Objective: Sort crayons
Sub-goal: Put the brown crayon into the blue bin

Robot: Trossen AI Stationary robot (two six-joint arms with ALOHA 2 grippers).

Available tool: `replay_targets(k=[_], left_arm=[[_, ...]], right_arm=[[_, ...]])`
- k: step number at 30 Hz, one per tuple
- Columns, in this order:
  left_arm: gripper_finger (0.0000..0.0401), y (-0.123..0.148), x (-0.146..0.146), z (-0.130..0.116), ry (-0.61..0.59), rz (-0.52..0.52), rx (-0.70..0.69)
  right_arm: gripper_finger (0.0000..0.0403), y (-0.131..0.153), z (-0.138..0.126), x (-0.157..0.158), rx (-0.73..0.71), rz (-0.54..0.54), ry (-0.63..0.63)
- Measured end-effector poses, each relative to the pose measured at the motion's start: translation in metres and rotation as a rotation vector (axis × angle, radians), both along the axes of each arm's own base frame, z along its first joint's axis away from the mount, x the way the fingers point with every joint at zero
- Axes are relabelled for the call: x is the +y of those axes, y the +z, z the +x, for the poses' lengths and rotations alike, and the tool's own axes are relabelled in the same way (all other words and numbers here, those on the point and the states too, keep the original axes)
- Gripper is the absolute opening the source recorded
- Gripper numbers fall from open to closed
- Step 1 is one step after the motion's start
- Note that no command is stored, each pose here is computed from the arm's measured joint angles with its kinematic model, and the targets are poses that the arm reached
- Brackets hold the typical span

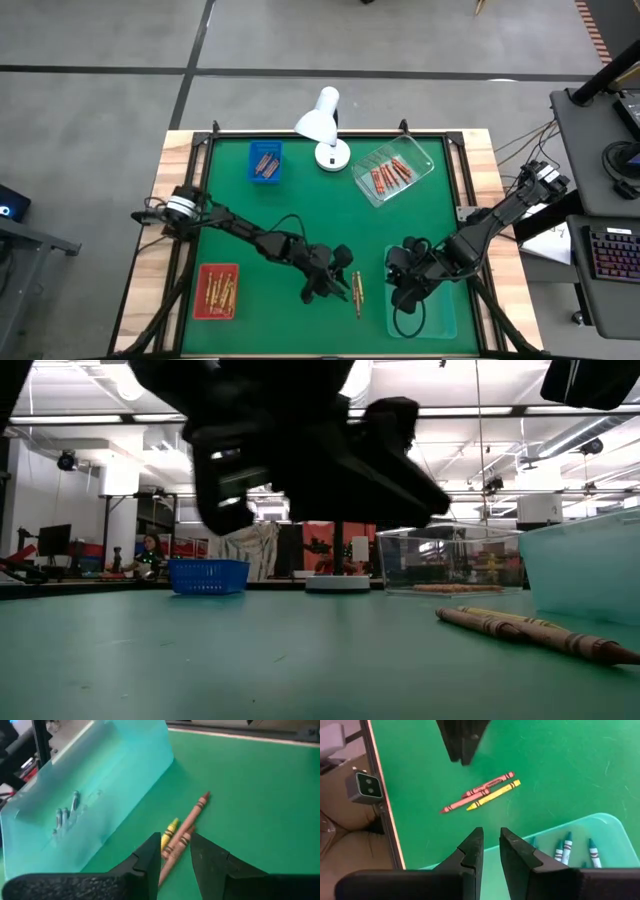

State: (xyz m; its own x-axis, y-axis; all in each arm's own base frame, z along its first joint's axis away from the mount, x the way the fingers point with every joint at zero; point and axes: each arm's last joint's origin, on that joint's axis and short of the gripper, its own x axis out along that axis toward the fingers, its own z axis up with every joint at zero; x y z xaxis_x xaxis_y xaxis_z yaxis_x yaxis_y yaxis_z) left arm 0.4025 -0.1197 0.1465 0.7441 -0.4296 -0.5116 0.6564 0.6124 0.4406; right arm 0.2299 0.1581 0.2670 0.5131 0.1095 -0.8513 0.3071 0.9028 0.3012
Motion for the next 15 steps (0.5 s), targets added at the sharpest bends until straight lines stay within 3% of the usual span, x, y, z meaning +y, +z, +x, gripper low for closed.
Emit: replay_targets(k=[10,15], left_arm=[[0.0159,-0.015,0.016,0.021,-0.046,0.002,0.028],[0.0173,-0.028,0.028,0.025,-0.054,0.024,0.045]], right_arm=[[0.0052,0.001,0.002,0.001,-0.02,0.005,-0.004],[0.0052,-0.001,0.002,0.0,-0.025,-0.007,-0.015]])
